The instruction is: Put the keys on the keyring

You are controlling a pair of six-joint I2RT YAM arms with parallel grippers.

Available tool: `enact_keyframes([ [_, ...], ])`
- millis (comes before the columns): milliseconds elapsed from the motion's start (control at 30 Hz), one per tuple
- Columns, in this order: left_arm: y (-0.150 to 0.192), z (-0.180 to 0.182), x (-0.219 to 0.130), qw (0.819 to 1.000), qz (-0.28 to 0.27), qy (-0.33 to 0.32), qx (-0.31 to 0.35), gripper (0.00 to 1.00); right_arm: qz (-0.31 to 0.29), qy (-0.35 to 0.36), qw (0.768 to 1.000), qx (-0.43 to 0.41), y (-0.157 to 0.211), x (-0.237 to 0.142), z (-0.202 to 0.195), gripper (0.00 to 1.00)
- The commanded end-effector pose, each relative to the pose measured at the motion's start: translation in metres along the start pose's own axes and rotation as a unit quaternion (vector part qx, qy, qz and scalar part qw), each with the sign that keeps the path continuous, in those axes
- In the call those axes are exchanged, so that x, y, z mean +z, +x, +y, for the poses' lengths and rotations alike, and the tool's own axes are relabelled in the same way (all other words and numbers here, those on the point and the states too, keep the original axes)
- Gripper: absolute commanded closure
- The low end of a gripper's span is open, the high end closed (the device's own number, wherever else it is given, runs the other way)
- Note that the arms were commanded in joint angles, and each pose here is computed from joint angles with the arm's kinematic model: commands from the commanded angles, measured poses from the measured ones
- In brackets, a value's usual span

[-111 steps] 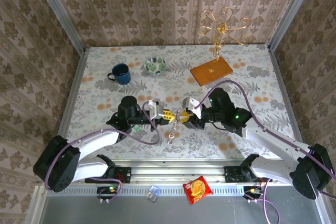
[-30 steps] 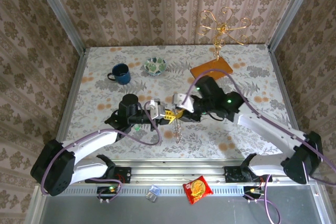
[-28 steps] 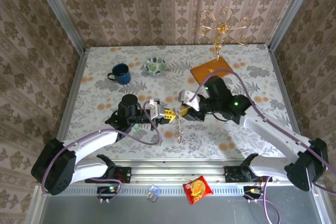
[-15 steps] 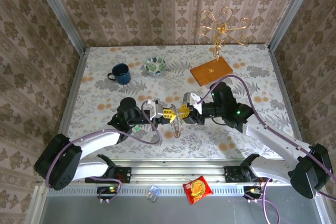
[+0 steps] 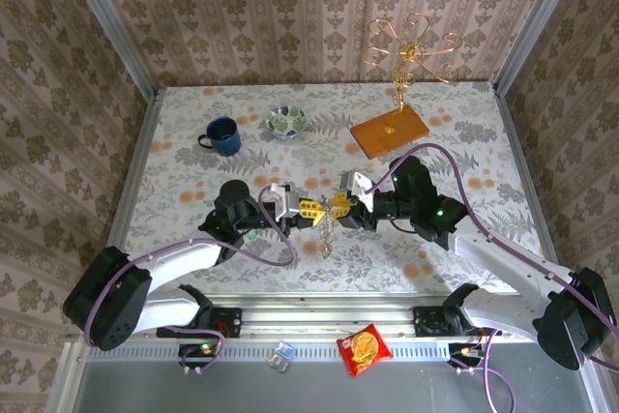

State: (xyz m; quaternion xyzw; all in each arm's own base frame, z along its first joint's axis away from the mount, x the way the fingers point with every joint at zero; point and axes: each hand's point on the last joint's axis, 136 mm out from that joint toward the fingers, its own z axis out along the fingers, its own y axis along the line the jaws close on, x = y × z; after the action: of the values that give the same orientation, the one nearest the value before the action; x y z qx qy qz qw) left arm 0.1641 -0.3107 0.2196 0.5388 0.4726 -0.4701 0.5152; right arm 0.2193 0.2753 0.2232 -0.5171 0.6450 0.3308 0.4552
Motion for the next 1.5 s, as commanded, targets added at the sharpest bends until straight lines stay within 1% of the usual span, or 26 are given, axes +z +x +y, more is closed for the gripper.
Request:
enact_keyframes([
  [0, -0.009, -0.005, 0.001, 1.0, -0.018, 0.016, 0.01, 1.0, -0.014, 0.006, 1.0, 0.008, -0.006, -0.001, -0.003, 0.72],
  [133, -0.009, -0.004, 0.001, 1.0, -0.019, 0.017, 0.01, 1.0, -0.025, -0.014, 1.0, 0.012, -0.013, 0.003, 0.0, 0.74],
  [300, -0.01, -0.004, 0.001, 1.0, -0.022, 0.017, 0.009, 1.0, -0.027, -0.031, 0.999, 0.015, -0.016, 0.009, 0.003, 0.81],
  [367, -0.01, -0.004, 0.002, 1.0, -0.022, 0.017, 0.008, 1.0, -0.027, -0.033, 0.999, 0.015, -0.015, 0.01, 0.003, 0.89],
  [433, -0.009, -0.003, 0.001, 1.0, -0.021, 0.012, 0.006, 1.0, -0.027, -0.035, 0.999, 0.013, -0.016, 0.009, 0.004, 1.0],
  [467, -0.008, 0.0, 0.001, 1.0, -0.019, 0.005, 0.005, 1.0, -0.026, -0.035, 0.999, 0.012, -0.016, 0.008, 0.005, 1.0],
  [567, -0.004, 0.005, 0.0, 1.0, -0.007, -0.015, 0.003, 0.77, -0.009, -0.026, 1.0, -0.001, -0.015, 0.005, 0.003, 1.0],
  [600, -0.003, 0.007, -0.001, 1.0, 0.001, -0.023, 0.003, 0.74, 0.006, -0.021, 1.0, -0.008, -0.011, 0.004, 0.002, 1.0],
  [667, 0.001, 0.008, -0.002, 0.999, 0.023, -0.027, 0.008, 0.72, 0.046, -0.014, 0.999, -0.024, -0.003, 0.002, 0.001, 1.0],
  [767, 0.007, 0.008, -0.004, 0.998, 0.059, -0.029, 0.015, 0.72, 0.111, -0.014, 0.992, -0.05, 0.009, 0.0, 0.001, 1.0],
  [900, 0.008, 0.007, -0.004, 0.996, 0.081, -0.021, 0.019, 0.72, 0.186, -0.024, 0.979, -0.085, 0.021, 0.0, 0.004, 1.0],
  [1033, 0.005, 0.008, -0.003, 0.997, 0.079, -0.016, 0.02, 0.73, 0.221, -0.031, 0.969, -0.111, 0.018, 0.002, 0.004, 1.0],
  [1133, 0.005, 0.007, -0.001, 0.997, 0.079, -0.01, 0.017, 0.75, 0.231, -0.037, 0.964, -0.124, 0.012, 0.006, 0.005, 1.0],
  [1300, 0.007, 0.007, 0.0, 0.996, 0.083, -0.003, 0.016, 0.84, 0.225, -0.05, 0.963, -0.138, 0.0, 0.012, 0.01, 1.0],
  [1400, 0.007, 0.006, 0.0, 0.996, 0.083, -0.002, 0.017, 0.85, 0.228, -0.057, 0.961, -0.145, -0.002, 0.015, 0.013, 1.0],
  [1467, 0.005, 0.006, 0.001, 0.997, 0.081, 0.0, 0.018, 0.89, 0.23, -0.061, 0.96, -0.146, -0.003, 0.017, 0.015, 1.0],
])
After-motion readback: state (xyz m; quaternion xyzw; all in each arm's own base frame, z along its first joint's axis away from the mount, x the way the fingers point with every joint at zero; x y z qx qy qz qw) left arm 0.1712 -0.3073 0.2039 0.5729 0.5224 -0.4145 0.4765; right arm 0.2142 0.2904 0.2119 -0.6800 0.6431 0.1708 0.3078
